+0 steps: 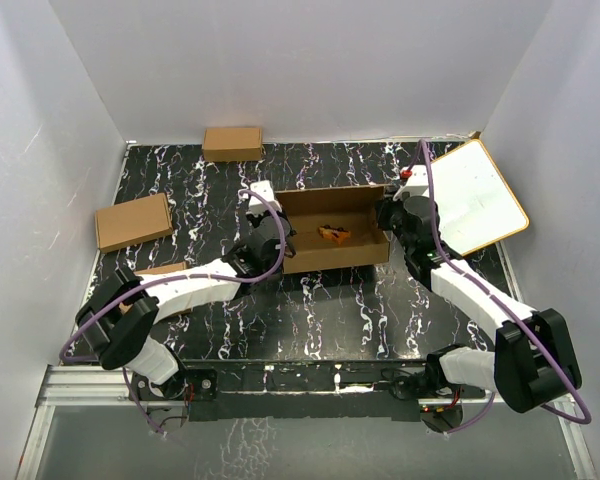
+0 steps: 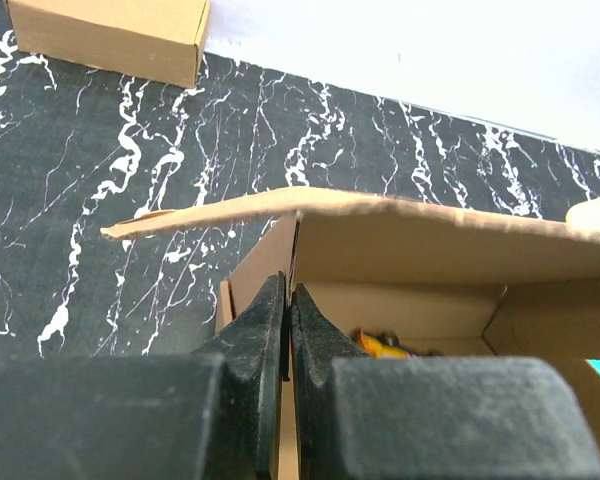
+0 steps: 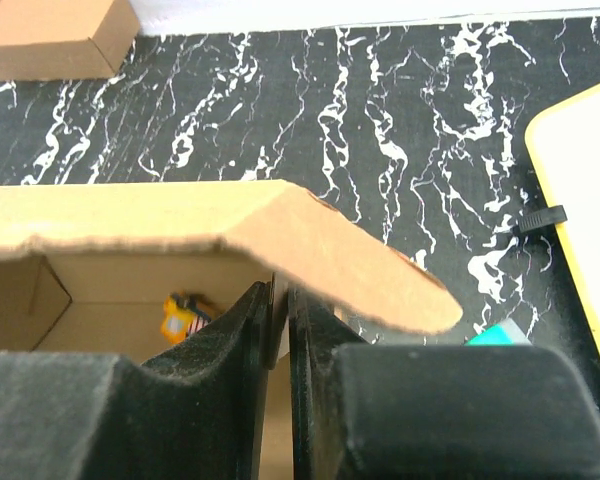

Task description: Fold the paper box

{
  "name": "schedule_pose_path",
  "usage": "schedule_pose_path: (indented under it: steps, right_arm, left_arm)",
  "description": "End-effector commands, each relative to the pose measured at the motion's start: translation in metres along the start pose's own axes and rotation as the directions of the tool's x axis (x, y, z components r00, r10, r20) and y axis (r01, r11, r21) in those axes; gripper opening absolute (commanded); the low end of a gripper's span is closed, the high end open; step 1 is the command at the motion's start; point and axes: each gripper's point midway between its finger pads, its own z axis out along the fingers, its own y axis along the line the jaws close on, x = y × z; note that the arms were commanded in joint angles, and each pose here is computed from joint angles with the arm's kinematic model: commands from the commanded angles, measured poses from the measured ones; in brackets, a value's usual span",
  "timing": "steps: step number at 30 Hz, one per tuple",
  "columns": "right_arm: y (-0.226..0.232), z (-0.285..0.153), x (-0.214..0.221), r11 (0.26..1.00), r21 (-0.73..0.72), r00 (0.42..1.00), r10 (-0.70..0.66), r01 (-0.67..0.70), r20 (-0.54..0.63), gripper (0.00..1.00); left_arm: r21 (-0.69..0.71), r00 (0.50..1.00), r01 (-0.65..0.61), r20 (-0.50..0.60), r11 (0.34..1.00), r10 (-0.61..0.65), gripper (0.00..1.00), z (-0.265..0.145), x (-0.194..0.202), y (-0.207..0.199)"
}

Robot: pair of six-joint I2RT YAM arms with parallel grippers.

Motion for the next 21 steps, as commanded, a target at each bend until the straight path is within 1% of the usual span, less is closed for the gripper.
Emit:
schedule_pose_path:
  steps: [1, 10, 15, 21]
  right_arm:
    - [0.025, -0.012, 0.002, 0.994, -0.112, 1.0, 0.003, -0.004, -0.015, 0.17]
    - [0.028, -0.02, 0.007, 0.989, -0.147, 0.999, -0.036, 0.031, -0.031, 0.17]
    - [0.026, -0.027, 0.017, 0.984, -0.162, 0.996, -0.08, 0.073, -0.042, 0.17]
    - [0.022, -0.036, 0.027, 0.978, -0.174, 0.99, -0.129, 0.119, -0.048, 0.19]
  left_arm:
    - [0.079, 0.999, 0.026, -0.047, 0.997, -0.022, 0.0, -0.017, 0.006, -0.014]
    - [0.104, 0.998, 0.015, -0.06, 0.994, -0.009, 0.0, -0.027, 0.009, -0.011]
    - [0.113, 0.997, 0.017, -0.072, 0.993, -0.009, 0.0, -0.032, 0.013, -0.01]
    - [0.121, 0.995, 0.025, -0.096, 0.992, -0.013, 0.0, -0.04, 0.021, -0.008]
